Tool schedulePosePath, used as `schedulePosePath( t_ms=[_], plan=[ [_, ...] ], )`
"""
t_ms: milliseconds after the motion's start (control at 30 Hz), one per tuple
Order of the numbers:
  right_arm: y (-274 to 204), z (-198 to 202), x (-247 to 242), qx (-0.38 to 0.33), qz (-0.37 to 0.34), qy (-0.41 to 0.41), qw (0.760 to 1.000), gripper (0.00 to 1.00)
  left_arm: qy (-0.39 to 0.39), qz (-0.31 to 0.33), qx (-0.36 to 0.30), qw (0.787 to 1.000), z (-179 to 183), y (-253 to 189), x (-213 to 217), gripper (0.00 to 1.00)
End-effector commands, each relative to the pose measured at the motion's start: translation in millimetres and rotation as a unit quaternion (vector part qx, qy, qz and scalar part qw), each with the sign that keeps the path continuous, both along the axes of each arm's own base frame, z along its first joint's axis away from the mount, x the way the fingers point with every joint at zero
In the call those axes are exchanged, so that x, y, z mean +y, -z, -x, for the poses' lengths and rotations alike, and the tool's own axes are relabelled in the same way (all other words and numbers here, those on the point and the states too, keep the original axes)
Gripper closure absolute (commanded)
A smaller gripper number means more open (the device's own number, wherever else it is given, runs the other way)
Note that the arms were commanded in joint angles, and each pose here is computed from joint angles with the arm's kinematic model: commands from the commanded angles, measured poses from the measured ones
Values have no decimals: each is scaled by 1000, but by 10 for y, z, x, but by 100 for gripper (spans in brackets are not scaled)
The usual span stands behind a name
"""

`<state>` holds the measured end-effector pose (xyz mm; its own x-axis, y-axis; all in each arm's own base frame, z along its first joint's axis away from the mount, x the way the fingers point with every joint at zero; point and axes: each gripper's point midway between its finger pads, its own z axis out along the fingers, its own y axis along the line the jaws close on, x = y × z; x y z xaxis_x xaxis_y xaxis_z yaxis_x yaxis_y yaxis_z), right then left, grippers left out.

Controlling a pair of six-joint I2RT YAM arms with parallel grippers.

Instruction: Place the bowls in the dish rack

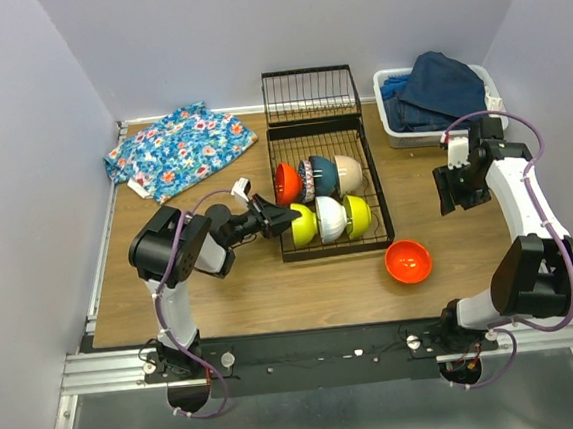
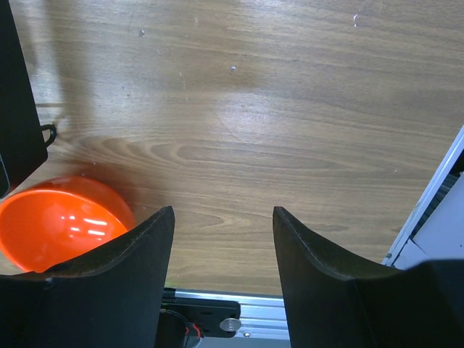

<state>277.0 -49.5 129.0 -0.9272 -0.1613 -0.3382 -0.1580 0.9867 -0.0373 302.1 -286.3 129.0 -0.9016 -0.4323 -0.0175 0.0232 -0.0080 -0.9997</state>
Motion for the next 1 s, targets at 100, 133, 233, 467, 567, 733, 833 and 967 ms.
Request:
schedulePosePath(
  t_ms=[100, 133, 233, 467, 567, 733, 833, 967],
  plan=[
    [-18, 29, -19, 7, 2, 1, 1000, 35, 16, -37, -82, 996, 11, -109, -40, 40],
    [-20, 39, -7, 7, -1, -1, 1000, 35, 17, -50, -93, 994, 5, -90, -31, 27],
    [-39, 45, 7, 5, -4, -3, 1000, 35, 16, -75, -107, 991, -14, -98, 70, 1],
    [-87, 13, 34, -2, -10, -13, 1000, 35, 58, -227, -118, 965, 72, 175, 428, 1],
    [-115, -40, 44, -9, -14, -18, 1000, 35, 77, -290, -139, 944, 162, 133, 603, 1],
    [-199, -92, 52, -26, -14, -29, 999, 35, 80, -427, -305, 848, 167, -219, 989, 1],
    [-209, -37, 97, -35, -20, -37, 998, 35, 45, -496, -409, 765, 128, -557, 1191, 1],
    [-256, 41, 139, -52, -31, -7, 998, 34, 90, -483, -512, 705, 367, -890, 912, 1]
  ],
)
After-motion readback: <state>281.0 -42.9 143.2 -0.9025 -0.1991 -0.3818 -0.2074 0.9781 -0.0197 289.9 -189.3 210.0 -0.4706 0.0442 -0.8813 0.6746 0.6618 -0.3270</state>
